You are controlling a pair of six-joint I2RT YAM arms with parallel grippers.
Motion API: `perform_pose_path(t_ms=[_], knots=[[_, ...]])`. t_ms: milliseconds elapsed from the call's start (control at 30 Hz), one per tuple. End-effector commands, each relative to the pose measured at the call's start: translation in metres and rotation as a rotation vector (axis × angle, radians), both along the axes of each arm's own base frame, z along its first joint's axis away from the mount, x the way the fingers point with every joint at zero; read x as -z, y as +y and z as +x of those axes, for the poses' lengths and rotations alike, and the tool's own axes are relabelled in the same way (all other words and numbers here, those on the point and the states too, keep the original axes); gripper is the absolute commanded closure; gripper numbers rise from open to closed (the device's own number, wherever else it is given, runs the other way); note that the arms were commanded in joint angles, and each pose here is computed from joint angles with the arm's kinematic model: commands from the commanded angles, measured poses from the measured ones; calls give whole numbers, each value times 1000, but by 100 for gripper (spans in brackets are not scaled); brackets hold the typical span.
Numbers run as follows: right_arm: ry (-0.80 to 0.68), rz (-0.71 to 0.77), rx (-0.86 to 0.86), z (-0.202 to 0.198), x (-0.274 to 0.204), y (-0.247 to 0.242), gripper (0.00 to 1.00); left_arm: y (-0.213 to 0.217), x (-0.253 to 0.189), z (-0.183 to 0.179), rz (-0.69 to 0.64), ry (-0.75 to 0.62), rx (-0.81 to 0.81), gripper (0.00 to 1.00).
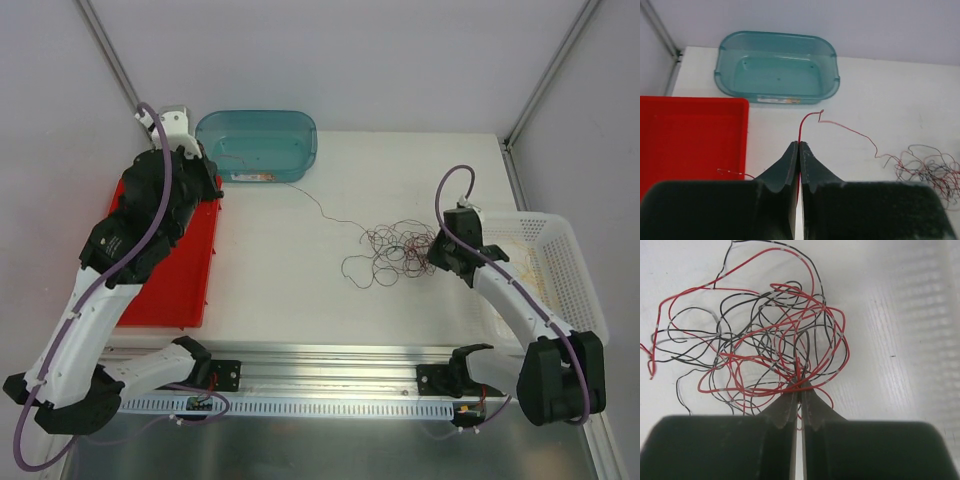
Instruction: Untangle the cables
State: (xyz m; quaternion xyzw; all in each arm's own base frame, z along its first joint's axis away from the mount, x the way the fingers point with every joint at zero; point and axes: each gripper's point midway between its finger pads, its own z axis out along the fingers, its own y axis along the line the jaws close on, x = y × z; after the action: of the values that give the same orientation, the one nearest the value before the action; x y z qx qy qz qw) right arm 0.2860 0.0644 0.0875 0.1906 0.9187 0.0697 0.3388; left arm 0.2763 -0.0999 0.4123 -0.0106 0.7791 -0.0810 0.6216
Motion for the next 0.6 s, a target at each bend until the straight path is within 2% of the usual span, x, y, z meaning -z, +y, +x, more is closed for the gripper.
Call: perform_pose_path(t_ms=[0,200,333,400,567], knots=[[12,-8,-14,-9,-3,-4,99,47,-25,3,72,-41,-204,100],[30,-1,-12,-11,2,-6,99,85,-77,3,134,-131,-354,100],[43,9,-14,-14,6,-6,99,117,-130,-7,140,-227,-472,100],[49,7,-15,-16,7,-7,99,128,-137,-1,208,-217,-527,100],[62,10,-18,-18,10,-11,99,162,-163,-2,262,-238,-665,100]])
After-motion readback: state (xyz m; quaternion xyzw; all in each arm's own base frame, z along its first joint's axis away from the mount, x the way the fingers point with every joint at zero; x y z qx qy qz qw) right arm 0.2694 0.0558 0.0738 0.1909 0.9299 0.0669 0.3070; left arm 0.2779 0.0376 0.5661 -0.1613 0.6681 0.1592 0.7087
